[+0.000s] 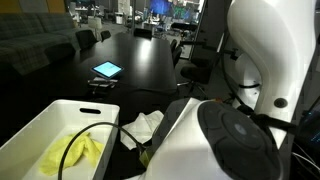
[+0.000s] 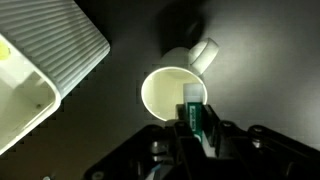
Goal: Pick up the yellow towel and put it in the bucket, pick up the marker and put it in the cup, pick up the white towel and put it in the bucket, finally pick up the black masking tape and put it in the cup
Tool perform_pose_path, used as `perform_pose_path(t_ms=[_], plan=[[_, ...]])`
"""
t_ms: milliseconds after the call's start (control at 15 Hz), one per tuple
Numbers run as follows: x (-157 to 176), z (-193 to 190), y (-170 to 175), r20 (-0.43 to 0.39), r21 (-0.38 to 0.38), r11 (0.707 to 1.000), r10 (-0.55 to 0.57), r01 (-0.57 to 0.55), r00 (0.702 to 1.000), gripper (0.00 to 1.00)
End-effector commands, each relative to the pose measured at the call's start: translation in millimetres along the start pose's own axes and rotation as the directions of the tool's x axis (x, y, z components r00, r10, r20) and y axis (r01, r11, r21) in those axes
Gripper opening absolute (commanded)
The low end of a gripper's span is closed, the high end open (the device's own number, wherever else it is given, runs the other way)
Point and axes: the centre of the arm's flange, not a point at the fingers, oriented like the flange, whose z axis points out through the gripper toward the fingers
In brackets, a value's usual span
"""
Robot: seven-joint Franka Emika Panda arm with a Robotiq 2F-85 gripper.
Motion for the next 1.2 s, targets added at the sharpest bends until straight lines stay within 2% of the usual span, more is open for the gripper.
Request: perform_pose_path(t_ms=[0, 467, 1133], plan=[[11, 11, 0, -0.066, 0.013, 0.996, 0.088, -0.087, 0.994, 0.15], [12, 23, 6, -0.123, 0.025, 0.983, 0.181, -0.179, 0.976, 0.15], [8, 40, 15, -0.146, 0.046, 0.971, 0.239, -0.234, 0.960, 0.14]])
